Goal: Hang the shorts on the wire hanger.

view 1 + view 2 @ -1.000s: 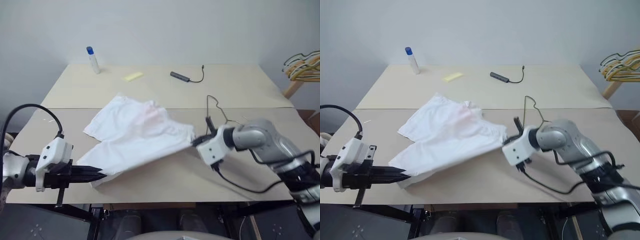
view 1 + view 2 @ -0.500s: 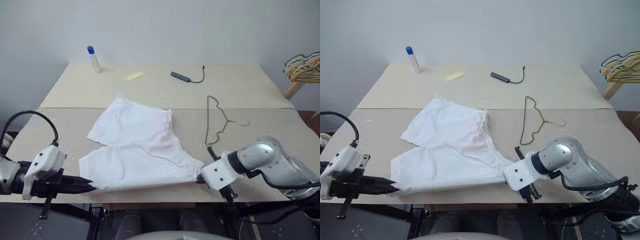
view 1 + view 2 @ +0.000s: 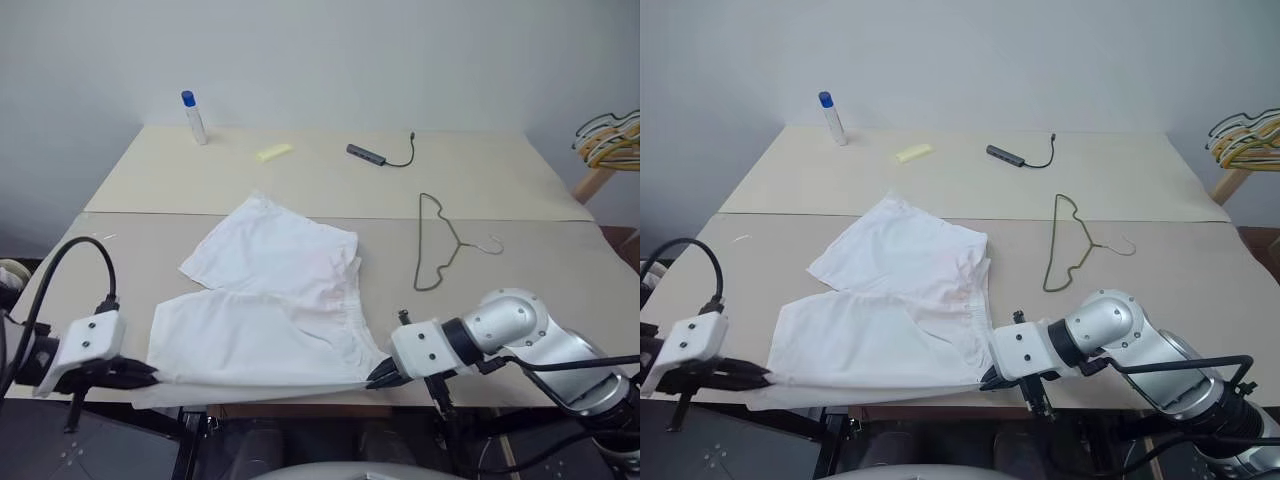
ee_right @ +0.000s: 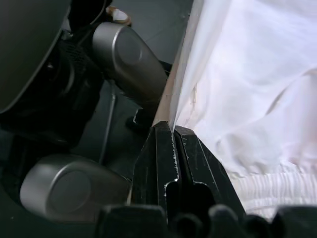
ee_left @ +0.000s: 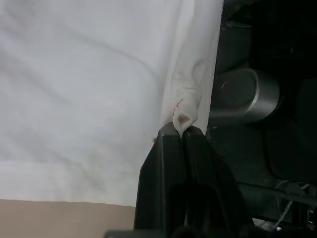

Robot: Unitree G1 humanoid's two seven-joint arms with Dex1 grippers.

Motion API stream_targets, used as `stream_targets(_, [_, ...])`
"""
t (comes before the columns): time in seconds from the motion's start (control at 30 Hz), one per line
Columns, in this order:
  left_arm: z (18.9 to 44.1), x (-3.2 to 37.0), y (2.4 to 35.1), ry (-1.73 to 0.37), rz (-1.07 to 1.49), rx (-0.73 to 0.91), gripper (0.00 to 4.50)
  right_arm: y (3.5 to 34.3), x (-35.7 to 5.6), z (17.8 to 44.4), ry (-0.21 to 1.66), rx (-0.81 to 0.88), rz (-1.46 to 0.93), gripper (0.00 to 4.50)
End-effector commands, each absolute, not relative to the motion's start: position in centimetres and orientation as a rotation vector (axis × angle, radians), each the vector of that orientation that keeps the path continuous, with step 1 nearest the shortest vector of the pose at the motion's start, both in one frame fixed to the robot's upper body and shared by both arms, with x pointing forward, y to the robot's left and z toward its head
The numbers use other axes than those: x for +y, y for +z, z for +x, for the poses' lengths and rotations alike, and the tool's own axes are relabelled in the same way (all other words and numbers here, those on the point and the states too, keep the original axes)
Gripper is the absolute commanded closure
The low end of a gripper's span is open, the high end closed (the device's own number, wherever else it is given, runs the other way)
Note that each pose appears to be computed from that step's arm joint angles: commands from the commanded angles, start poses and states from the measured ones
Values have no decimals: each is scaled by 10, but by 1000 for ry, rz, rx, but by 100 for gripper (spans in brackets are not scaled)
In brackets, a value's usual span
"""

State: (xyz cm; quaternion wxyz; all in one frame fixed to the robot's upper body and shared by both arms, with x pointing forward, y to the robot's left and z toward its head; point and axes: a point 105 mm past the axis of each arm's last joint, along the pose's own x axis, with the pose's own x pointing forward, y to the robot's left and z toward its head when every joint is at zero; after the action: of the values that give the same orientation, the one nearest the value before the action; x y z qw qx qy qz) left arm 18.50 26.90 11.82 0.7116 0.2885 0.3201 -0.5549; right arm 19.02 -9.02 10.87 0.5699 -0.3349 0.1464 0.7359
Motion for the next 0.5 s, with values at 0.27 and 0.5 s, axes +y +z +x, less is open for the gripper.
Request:
stream_targets(0.27, [308, 230, 170, -798, 676, 236, 450, 173, -114, 319, 1077, 217, -794, 445])
stream_targets(0.5, [392, 248, 375, 74, 465, -562, 450, 335, -170, 421, 77, -340, -854, 445])
